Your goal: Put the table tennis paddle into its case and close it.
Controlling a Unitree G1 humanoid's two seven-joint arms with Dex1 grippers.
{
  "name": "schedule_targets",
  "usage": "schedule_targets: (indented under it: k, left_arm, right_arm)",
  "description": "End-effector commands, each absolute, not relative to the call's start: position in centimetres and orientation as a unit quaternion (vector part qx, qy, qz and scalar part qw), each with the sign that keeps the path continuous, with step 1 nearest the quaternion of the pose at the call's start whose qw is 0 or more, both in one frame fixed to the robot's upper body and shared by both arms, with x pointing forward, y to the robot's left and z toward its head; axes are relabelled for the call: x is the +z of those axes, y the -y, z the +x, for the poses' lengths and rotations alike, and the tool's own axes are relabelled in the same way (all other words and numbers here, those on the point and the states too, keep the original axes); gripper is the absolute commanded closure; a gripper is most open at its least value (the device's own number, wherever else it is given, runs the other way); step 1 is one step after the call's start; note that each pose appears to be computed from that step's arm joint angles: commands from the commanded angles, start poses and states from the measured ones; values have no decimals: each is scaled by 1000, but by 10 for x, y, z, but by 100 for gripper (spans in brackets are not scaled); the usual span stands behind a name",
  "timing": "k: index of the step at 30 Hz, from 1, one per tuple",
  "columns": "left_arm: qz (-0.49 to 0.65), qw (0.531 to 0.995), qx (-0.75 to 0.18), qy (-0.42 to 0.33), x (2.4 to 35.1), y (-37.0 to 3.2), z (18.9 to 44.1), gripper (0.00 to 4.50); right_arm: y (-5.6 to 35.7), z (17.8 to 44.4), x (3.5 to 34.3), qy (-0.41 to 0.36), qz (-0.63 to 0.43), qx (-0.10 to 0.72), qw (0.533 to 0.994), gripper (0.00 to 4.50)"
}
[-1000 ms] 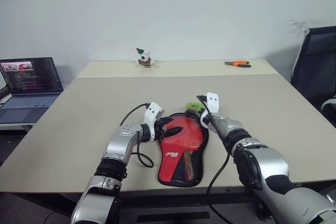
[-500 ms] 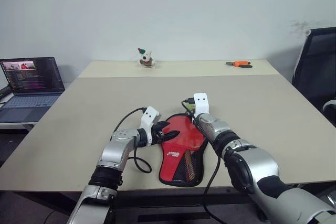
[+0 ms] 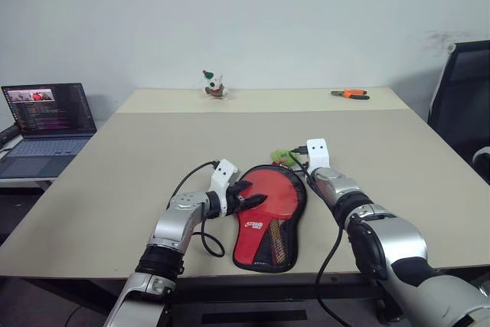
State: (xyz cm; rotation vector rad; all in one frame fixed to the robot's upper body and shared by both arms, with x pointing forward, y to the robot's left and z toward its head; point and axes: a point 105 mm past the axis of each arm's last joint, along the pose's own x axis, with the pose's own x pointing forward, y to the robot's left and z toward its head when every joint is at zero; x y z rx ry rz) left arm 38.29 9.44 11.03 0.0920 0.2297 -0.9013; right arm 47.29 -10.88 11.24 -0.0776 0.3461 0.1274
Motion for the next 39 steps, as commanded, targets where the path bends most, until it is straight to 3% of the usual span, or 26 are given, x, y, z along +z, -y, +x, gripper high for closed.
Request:
schedule_targets:
  k: [1, 5, 11, 14, 20, 31, 39]
  left_arm:
    - [50, 891, -442, -91, 122, -89, 387, 95]
    - [50, 891, -443, -89, 123, -89, 389, 95]
    - [46, 895, -435, -87, 124, -92, 392, 95]
    - [48, 897, -431, -87, 124, -94, 392, 95]
    - [50, 902, -421, -86, 124, -101, 391, 95]
    - [62, 912, -396, -87, 125, -118, 382, 95]
    - [65, 921, -372, -90, 127, -130, 376, 95]
  right_arm:
    - [126, 476, 120, -163, -50, 50, 984, 449]
    - [132, 477, 125, -156, -46, 55, 985, 449]
    - [136, 481, 141, -131, 43, 48, 989, 449]
    - [133, 482, 144, -127, 89, 45, 987, 389]
    - [114, 482, 145, -135, 144, 45, 979, 184]
    - [61, 477, 147, -141, 165, 81, 973, 184]
    - [54, 478, 155, -124, 143, 86, 978, 184]
